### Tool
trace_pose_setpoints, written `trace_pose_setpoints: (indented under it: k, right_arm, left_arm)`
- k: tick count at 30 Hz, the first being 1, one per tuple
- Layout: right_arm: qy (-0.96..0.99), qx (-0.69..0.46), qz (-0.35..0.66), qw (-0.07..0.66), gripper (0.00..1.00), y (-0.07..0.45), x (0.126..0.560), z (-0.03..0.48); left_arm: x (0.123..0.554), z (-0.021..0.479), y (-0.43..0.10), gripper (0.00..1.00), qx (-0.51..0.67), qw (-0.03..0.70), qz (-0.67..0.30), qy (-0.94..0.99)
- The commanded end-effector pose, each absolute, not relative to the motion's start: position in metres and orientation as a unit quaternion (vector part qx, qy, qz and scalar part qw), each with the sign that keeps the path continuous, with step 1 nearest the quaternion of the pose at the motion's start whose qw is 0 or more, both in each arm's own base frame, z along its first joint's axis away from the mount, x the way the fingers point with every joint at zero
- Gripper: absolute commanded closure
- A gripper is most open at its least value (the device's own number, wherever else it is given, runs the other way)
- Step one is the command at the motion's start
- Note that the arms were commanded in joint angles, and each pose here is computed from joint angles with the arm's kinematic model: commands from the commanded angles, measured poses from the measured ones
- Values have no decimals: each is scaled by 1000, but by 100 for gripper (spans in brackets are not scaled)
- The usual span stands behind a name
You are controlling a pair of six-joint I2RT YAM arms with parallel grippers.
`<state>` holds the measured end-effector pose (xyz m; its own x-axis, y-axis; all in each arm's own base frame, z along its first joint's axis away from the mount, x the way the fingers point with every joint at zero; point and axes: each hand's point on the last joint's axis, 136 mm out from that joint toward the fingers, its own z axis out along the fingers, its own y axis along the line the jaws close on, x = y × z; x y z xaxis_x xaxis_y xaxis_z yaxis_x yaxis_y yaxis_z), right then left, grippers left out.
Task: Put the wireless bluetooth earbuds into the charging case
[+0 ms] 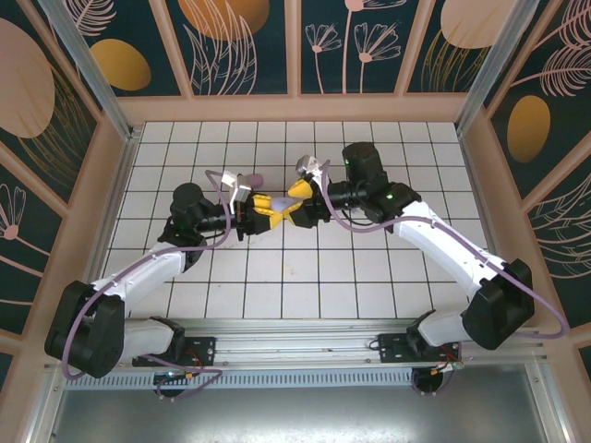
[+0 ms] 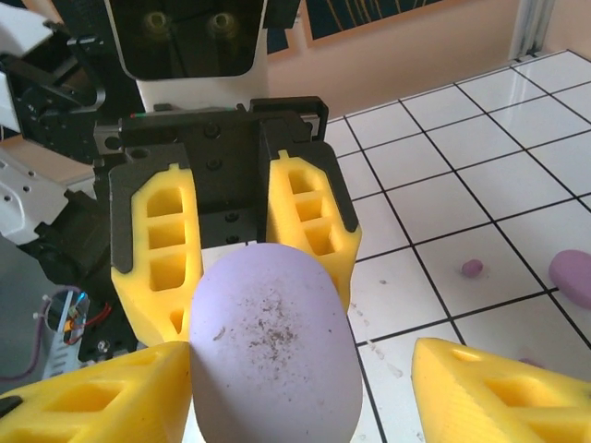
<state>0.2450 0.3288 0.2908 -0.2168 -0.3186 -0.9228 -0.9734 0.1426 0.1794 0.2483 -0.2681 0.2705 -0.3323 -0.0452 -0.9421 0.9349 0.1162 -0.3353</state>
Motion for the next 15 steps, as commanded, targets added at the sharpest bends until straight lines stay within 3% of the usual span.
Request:
trace_pose_setpoints:
  k: [1, 5, 15]
  right_arm:
    - [628, -507, 442, 392, 43, 331, 245, 307]
    - [640, -494, 443, 388, 50, 329, 252, 306]
    - [672, -430, 432, 420, 48, 318, 284, 320]
  left_arm:
    - [241, 287, -270, 100, 394, 453, -554, 577]
    - [240, 288, -269, 100, 396, 453, -553, 576]
    - [237, 291, -269, 100, 401, 451, -557, 571]
